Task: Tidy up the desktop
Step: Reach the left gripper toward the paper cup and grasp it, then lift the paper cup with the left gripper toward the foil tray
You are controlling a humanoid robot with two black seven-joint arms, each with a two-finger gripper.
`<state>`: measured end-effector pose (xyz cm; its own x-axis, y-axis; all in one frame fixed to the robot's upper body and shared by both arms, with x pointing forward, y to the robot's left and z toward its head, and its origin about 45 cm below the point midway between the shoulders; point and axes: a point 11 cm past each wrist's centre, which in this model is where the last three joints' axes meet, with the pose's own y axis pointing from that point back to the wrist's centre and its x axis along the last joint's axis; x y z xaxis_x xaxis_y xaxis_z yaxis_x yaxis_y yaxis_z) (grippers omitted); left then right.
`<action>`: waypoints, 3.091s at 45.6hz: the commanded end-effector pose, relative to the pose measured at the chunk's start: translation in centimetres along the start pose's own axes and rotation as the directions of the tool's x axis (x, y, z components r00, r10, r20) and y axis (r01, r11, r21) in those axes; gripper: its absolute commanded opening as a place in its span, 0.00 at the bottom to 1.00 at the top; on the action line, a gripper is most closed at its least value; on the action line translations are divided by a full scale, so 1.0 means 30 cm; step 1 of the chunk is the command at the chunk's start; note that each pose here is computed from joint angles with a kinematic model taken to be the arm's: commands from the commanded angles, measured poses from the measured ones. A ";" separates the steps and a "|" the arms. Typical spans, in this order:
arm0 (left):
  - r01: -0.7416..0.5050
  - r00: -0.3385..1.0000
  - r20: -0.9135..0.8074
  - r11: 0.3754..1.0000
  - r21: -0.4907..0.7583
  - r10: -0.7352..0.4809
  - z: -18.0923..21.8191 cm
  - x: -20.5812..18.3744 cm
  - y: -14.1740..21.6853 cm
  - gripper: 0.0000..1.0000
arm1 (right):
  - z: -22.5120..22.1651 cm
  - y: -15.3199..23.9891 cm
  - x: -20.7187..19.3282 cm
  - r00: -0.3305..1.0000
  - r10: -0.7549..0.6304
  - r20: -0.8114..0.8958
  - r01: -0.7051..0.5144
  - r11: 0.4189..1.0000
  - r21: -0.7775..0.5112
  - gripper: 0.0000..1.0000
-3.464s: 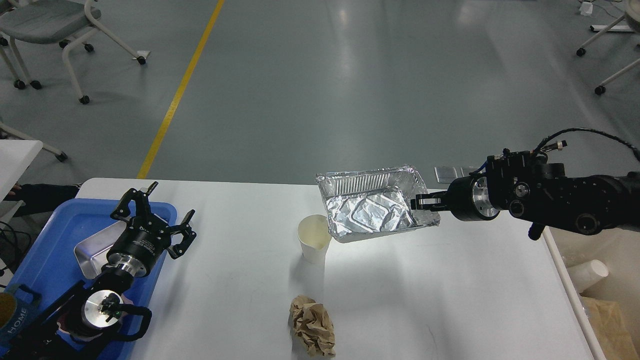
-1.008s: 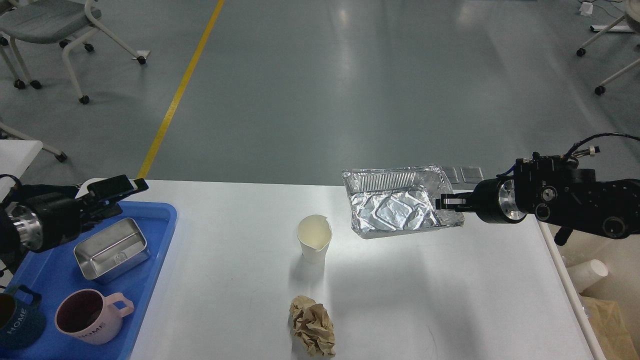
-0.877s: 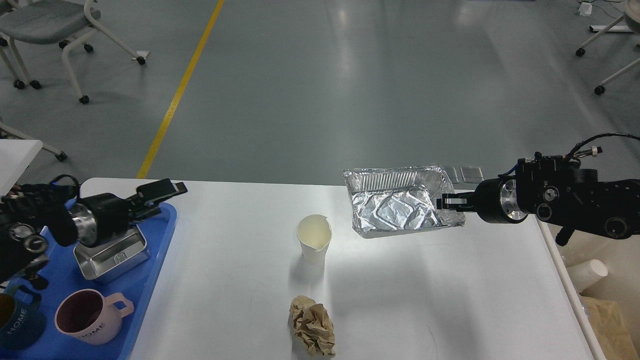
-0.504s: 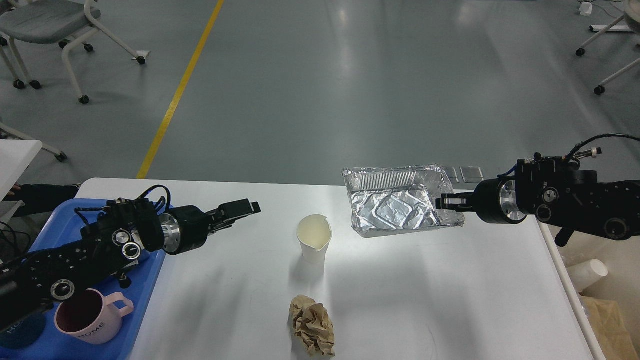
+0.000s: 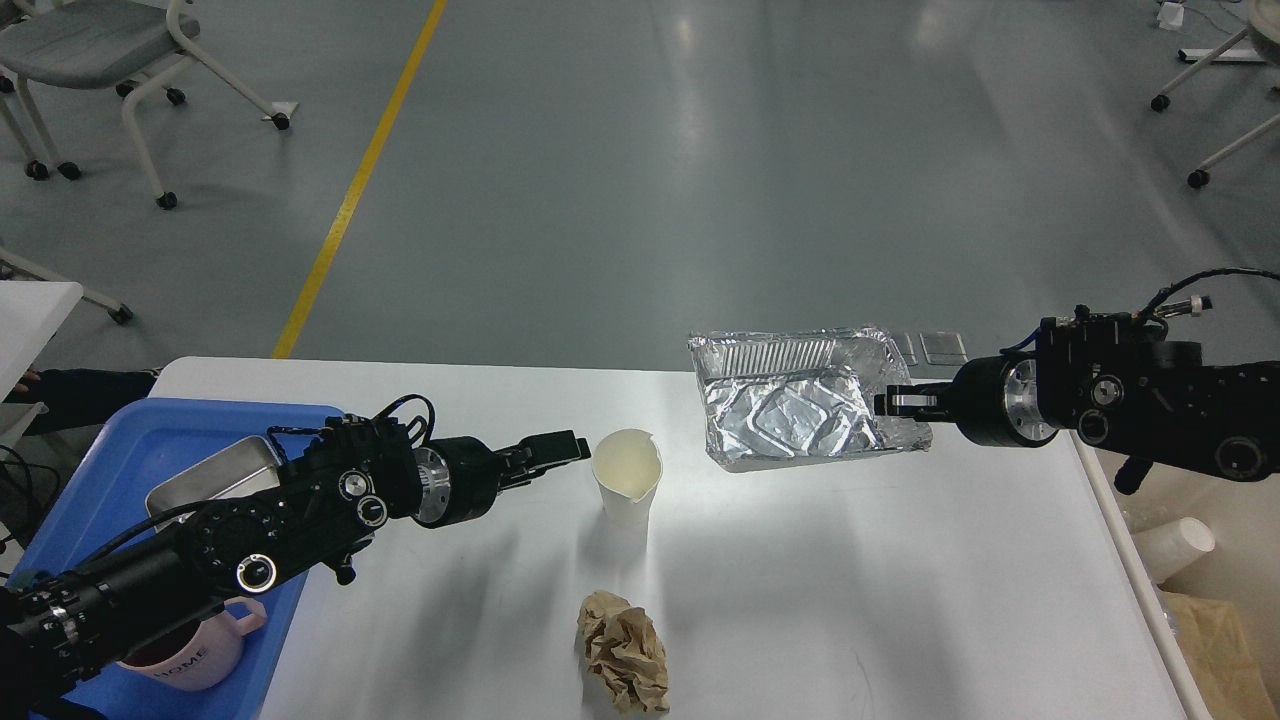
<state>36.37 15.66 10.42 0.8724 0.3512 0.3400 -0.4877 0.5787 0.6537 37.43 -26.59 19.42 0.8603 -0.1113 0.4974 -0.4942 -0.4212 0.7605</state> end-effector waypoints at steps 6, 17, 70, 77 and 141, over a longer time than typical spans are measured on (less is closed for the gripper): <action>0.017 1.000 -0.014 1.000 -0.016 -0.017 0.055 -0.045 -0.078 0.86 | -0.003 0.000 -0.001 1.000 0.002 0.000 -0.002 1.000 0.003 0.00; 0.043 0.999 -0.013 0.999 -0.030 -0.044 0.095 -0.091 -0.116 0.66 | -0.002 -0.002 -0.006 1.000 0.000 0.001 0.000 1.000 0.003 0.00; 0.117 0.993 0.033 0.993 -0.022 -0.116 0.034 -0.153 -0.114 0.00 | -0.013 0.008 -0.029 1.000 0.009 0.011 -0.009 1.000 0.020 0.00; 0.083 0.996 0.008 0.997 0.001 -0.083 -0.035 -0.081 -0.028 0.00 | 0.000 0.008 -0.033 1.000 0.006 0.010 -0.006 1.000 0.010 0.00; -0.001 0.967 0.249 0.982 -0.187 0.049 0.457 0.392 0.369 0.01 | -0.104 -0.068 -0.078 0.997 -0.054 -0.050 0.057 0.997 0.049 0.00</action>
<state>40.66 20.26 31.85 0.8121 0.2592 0.5228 -0.5334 0.6931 0.4848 35.96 -22.67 17.87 0.8799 -0.0413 0.4733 -0.4354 -0.4685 0.7687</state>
